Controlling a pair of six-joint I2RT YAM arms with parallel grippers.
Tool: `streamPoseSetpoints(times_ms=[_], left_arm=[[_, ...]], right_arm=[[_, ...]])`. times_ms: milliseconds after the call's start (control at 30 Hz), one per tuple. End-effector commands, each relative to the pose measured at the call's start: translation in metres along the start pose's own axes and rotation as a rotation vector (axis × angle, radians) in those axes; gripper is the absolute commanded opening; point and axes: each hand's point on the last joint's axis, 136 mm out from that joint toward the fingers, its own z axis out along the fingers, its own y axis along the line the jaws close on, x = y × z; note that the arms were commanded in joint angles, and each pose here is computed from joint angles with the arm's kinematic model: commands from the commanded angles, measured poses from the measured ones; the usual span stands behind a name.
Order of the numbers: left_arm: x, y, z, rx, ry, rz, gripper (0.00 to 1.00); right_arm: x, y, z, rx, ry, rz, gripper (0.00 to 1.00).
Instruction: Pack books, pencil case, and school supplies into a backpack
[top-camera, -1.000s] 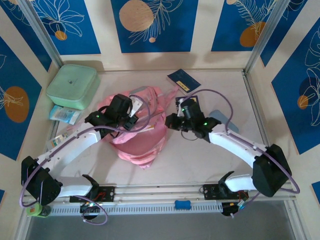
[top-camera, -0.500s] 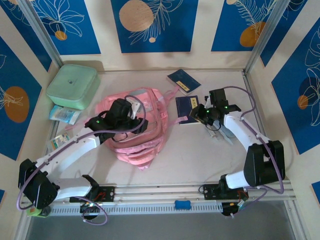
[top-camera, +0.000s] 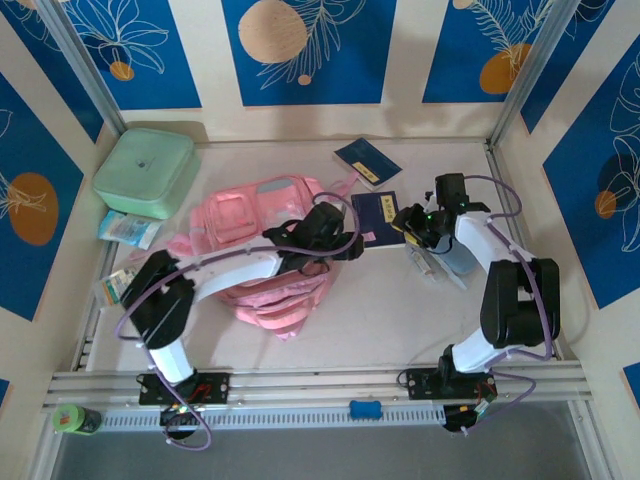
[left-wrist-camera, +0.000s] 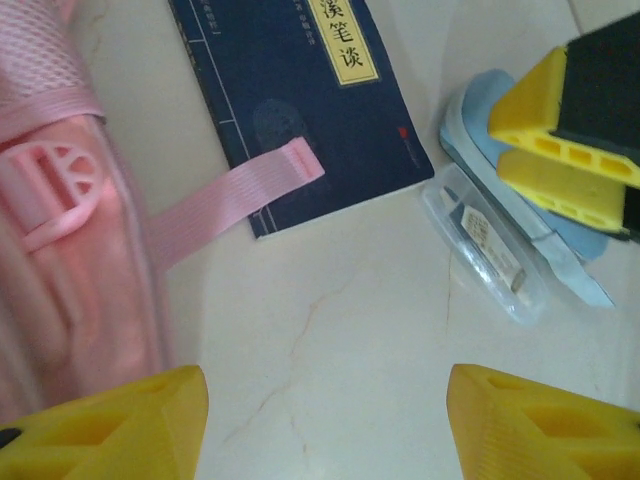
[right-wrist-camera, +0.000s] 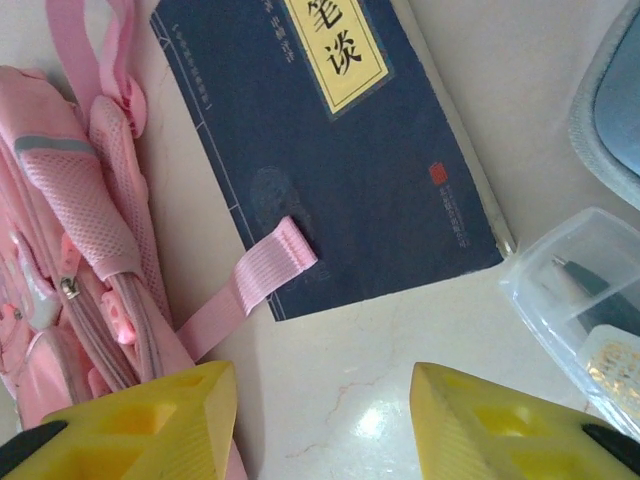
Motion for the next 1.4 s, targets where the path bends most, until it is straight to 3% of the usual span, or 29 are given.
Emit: streamPoseSetpoints(times_ms=[0, 567, 800, 967, 1267, 1367], left_arm=[[-0.012, -0.008, 0.021, -0.007, -0.040, -0.059, 0.64], [0.003, 0.023, 0.118, -0.169, 0.058, -0.039, 0.51], [0.020, 0.065, 0.095, -0.354, 0.097, 0.036, 0.50], [0.011, 0.079, 0.067, -0.440, 0.072, 0.070, 0.53], [-0.016, 0.018, 0.102, -0.217, 0.039, -0.049, 0.57], [-0.021, 0.019, 0.116, -0.208, 0.026, -0.104, 0.57]], right_arm=[[0.000, 0.002, 0.004, -0.021, 0.034, 0.013, 0.49], [-0.031, -0.013, 0.029, 0.092, 0.007, 0.059, 0.53], [-0.048, -0.016, 0.051, 0.132, 0.036, 0.053, 0.55], [-0.047, -0.023, 0.063, 0.163, 0.053, 0.055, 0.56], [-0.051, -0.025, 0.062, 0.171, 0.044, 0.051, 0.59], [-0.053, -0.021, 0.067, 0.149, 0.065, 0.035, 0.59]])
